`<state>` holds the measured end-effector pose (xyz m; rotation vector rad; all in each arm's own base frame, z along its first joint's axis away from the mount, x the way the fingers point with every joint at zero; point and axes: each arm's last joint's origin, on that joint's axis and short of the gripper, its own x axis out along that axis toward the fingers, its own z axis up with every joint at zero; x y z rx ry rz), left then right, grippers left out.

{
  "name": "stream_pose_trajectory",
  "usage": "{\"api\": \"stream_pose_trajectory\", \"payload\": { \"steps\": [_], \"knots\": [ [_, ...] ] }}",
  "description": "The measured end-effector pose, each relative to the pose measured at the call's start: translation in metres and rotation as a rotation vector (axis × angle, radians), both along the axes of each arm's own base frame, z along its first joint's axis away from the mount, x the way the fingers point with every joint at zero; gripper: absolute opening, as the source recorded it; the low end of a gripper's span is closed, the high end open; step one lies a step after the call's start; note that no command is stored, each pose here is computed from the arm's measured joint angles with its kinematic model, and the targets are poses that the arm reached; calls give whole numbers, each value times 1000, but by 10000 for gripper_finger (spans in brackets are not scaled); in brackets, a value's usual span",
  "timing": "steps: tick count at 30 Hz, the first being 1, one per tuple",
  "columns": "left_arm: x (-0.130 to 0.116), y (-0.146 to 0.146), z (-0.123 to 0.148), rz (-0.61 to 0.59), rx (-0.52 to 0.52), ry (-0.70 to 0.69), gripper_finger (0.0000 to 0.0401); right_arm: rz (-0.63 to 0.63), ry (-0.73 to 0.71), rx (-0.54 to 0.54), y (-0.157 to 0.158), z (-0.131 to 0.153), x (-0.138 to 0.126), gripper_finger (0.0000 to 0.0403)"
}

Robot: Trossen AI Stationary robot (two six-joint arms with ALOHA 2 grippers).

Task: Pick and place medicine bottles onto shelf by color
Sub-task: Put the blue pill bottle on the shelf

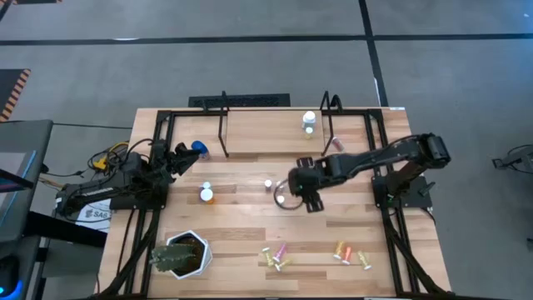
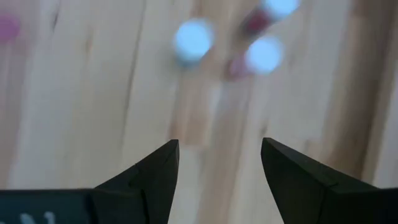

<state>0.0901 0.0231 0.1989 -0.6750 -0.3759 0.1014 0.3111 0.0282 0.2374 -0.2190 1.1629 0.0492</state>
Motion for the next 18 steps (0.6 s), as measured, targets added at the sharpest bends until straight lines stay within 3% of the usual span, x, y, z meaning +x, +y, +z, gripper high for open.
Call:
{"api": "stream_pose_trajectory", "payload": {
  "steps": [7, 13, 18],
  "knots": [
    [0, -1, 0, -44, -10, -2, 198, -24, -155, 85, -5, 2, 19, 249],
    [0, -2, 0, -67, -2, -4, 198, -31, -87, 171, 6, -24, 31, 249],
    [0, -2, 1, -78, 14, -1, 198, -19, -80, 178, 12, -31, 43, 249]
  ]
}}
